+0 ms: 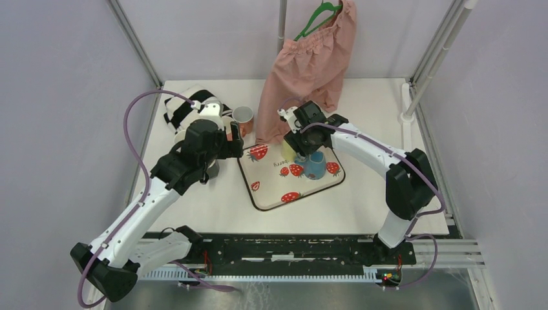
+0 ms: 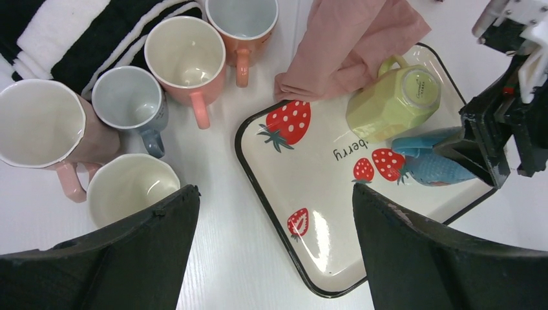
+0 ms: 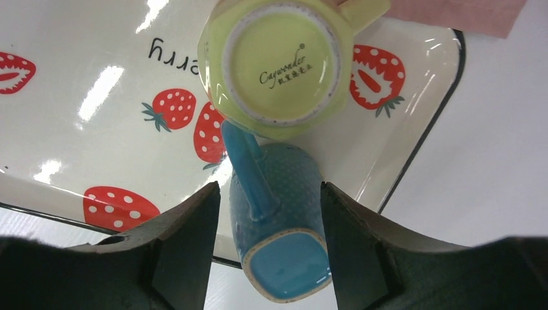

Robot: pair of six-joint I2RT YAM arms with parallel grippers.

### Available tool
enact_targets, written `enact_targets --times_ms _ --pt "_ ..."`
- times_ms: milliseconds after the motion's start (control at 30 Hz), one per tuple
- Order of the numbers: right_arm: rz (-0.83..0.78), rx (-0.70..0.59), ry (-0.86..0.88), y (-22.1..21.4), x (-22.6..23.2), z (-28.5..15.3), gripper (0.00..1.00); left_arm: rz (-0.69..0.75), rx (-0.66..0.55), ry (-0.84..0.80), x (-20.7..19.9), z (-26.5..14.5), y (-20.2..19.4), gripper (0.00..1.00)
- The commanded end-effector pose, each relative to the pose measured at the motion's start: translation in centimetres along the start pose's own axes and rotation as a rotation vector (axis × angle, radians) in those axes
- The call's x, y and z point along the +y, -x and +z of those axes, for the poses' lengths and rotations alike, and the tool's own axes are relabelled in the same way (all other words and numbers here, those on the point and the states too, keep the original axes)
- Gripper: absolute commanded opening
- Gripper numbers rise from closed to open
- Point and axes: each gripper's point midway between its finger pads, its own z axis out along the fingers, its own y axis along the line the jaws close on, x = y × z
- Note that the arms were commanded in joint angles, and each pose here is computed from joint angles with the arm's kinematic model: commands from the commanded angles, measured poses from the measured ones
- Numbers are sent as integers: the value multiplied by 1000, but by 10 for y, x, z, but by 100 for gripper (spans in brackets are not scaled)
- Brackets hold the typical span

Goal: Turn the mug right side up
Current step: Turn over the cup on the tray.

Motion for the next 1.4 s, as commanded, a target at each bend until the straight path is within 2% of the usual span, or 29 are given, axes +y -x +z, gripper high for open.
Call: enact_targets --times_ms 0,367,700,1133,1367 --pt "-56 21 38 8 3 0 62 -69 -57 32 7 -7 10 93" --pt "-106 67 170 -5 25 13 53 -71 -32 35 6 -3 2 94" --pt "-166 90 200 -15 37 12 52 -63 -20 41 6 1 0 94" --pt "-343 80 360 -23 91 -10 51 -58 -15 64 11 1 -3 94" --pt "-338 40 427 -26 102 -33 50 -65 -11 60 11 -1 -4 94"
